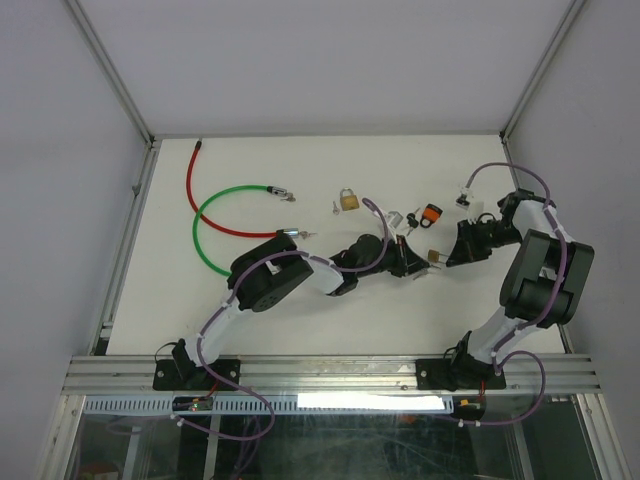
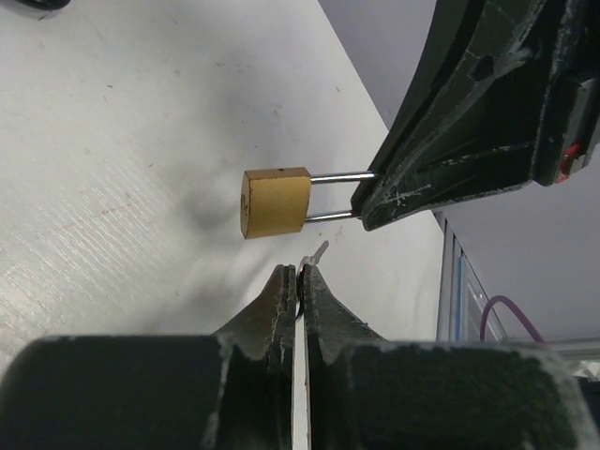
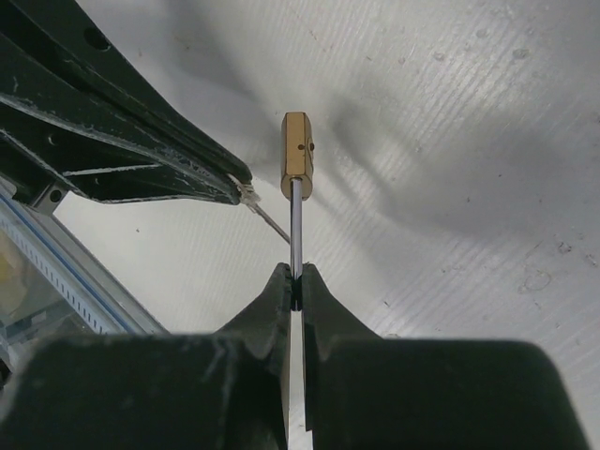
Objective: Lock with the key
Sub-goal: Place the key at the center of the board.
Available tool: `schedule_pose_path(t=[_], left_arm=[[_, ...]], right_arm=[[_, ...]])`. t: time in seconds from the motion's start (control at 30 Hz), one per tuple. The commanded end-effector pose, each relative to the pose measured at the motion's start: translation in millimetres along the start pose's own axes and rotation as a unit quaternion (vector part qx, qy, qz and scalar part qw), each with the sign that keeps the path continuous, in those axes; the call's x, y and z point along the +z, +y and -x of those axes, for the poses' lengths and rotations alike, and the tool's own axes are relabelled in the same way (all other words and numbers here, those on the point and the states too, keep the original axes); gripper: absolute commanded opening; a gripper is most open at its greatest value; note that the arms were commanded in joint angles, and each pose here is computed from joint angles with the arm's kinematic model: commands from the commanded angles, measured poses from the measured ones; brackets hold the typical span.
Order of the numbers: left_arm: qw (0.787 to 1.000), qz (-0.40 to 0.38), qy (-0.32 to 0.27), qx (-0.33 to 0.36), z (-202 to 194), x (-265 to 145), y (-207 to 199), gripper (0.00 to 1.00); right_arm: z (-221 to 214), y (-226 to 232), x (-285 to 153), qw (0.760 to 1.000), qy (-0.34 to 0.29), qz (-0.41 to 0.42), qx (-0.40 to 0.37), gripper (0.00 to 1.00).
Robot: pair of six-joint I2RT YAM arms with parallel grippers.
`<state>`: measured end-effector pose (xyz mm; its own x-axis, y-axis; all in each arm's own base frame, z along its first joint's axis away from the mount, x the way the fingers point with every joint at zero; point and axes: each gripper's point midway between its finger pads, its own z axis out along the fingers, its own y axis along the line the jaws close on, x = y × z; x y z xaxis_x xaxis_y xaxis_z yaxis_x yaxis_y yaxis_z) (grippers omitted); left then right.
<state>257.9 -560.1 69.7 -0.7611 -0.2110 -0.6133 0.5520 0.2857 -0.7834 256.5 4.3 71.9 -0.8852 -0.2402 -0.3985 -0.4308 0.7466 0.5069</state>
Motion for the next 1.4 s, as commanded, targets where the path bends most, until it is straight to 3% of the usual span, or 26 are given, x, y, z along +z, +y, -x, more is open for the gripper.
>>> schedule_pose_path(t=[0.0, 0.23, 0.47, 0.63, 0.8, 1.37], left_arm=[[1.000, -0.008, -0.003, 0.014, 4, 13, -9, 0.00], [1.000, 0.002, 0.002, 0.026, 2, 23, -2, 0.05], [0.999, 0.013, 0.000, 0.050, 7, 21, -2, 0.17], [0.998, 0.016, -0.001, 0.066, 9, 19, -7, 0.29], [0.996, 0.018, -0.007, 0.087, 14, 12, -14, 0.34], [0.955, 0.089, -0.082, 0.272, 65, -78, -50, 0.44]], right_arm=[[0, -4, 0, 1.000, -0.003, 0.000, 0.007, 0.00], [-6, -7, 5, 1.000, 0.010, 0.004, 0.019, 0.01], [-12, -13, 10, 0.999, 0.027, -0.001, 0.028, 0.06], [-15, -19, 10, 0.999, 0.034, -0.014, 0.033, 0.20], [-15, -24, 7, 0.998, 0.032, -0.036, 0.031, 0.32], [-2, -24, -21, 0.996, -0.014, -0.093, -0.003, 0.52]])
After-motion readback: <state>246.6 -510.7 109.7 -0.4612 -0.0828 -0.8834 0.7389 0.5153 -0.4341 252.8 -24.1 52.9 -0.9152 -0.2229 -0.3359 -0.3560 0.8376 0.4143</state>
